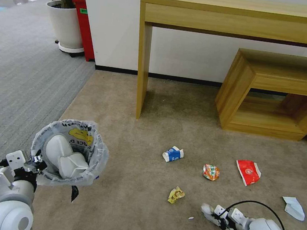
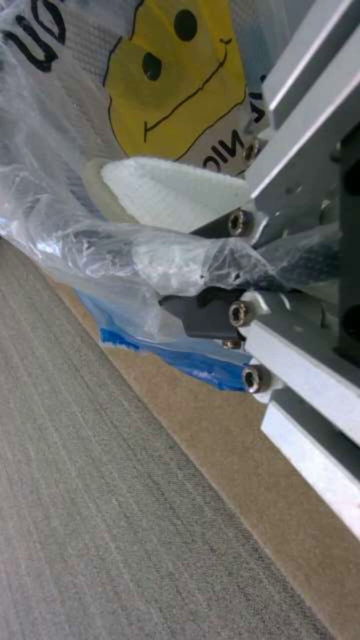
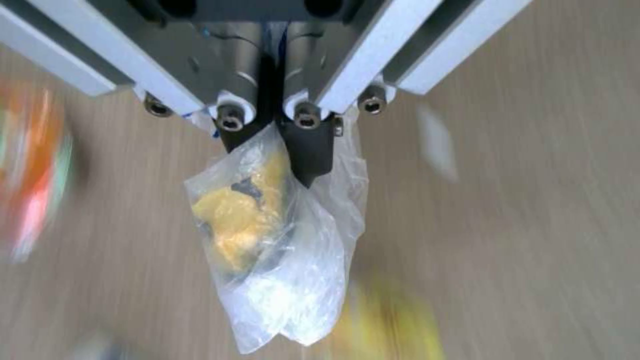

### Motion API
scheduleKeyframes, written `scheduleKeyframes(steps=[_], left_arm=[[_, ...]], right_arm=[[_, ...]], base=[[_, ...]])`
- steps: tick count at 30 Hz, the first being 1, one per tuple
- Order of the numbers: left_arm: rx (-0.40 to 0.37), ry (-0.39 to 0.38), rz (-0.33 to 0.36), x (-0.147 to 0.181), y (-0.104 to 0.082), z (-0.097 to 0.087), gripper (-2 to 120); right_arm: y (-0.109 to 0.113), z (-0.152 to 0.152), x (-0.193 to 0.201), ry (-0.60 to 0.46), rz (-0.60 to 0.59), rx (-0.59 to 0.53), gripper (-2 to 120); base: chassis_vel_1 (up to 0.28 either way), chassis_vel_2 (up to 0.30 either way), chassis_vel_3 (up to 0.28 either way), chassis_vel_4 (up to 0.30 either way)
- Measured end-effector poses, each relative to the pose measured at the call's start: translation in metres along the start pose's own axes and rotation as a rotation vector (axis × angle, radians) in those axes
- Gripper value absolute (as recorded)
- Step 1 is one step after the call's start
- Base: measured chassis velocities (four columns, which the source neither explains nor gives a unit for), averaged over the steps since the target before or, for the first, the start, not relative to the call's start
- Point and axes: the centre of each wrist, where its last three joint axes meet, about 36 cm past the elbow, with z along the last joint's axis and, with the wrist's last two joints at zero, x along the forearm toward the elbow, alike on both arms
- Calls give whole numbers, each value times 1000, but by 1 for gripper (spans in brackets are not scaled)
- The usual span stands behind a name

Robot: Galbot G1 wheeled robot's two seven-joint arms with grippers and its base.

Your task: Pick up the trash bin and place the garbage on the floor into it.

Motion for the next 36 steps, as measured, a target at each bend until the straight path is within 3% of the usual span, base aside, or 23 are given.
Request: scheduleKeyframes(steps=[3, 5, 7, 9, 10, 13, 15, 17, 20, 26, 36], left_arm=[[-2, 14, 12, 0, -3, 4, 1], [-2, 19, 14, -1, -4, 5, 1], [-3, 37, 21, -2, -6, 11, 1], [-2, 40, 22, -3, -6, 11, 1], [5, 70, 37, -6, -9, 18, 1], [17, 95, 50, -10, -11, 24, 1], [24, 136, 65, -15, -16, 35, 1], [26, 145, 70, -16, -18, 38, 1], [59, 199, 133, -16, -34, 50, 1], [76, 223, 195, -9, -50, 51, 1], [98, 200, 259, 9, -62, 32, 1]], right_arm=[[-12, -29, 1, -305, -9, -26, 0], [-13, -35, 0, -355, -13, -35, 0], [-18, -63, -2, -539, -22, -66, 0], [-18, -66, -2, -561, -22, -71, 0], [-20, -93, -5, -716, -39, -93, 0], [-19, -110, -7, -810, -75, -97, 0], [-10, -140, -18, -968, -146, -129, 0], [-8, -146, -22, -996, -159, -139, 0], [12, -188, -60, -1189, -254, -227, 0], [38, -221, -111, -1270, -310, -304, 0], [60, -216, -151, -1182, -274, -313, 0]], base=[[0, 0, 0, 0], [0, 0, 0, 0], [0, 0, 0, 0], [0, 0, 0, 0], [0, 0, 0, 0], [0, 0, 0, 0], [0, 0, 0, 0], [0, 0, 0, 0], [0, 0, 0, 0], [0, 0, 0, 0], [0, 0, 0, 0]])
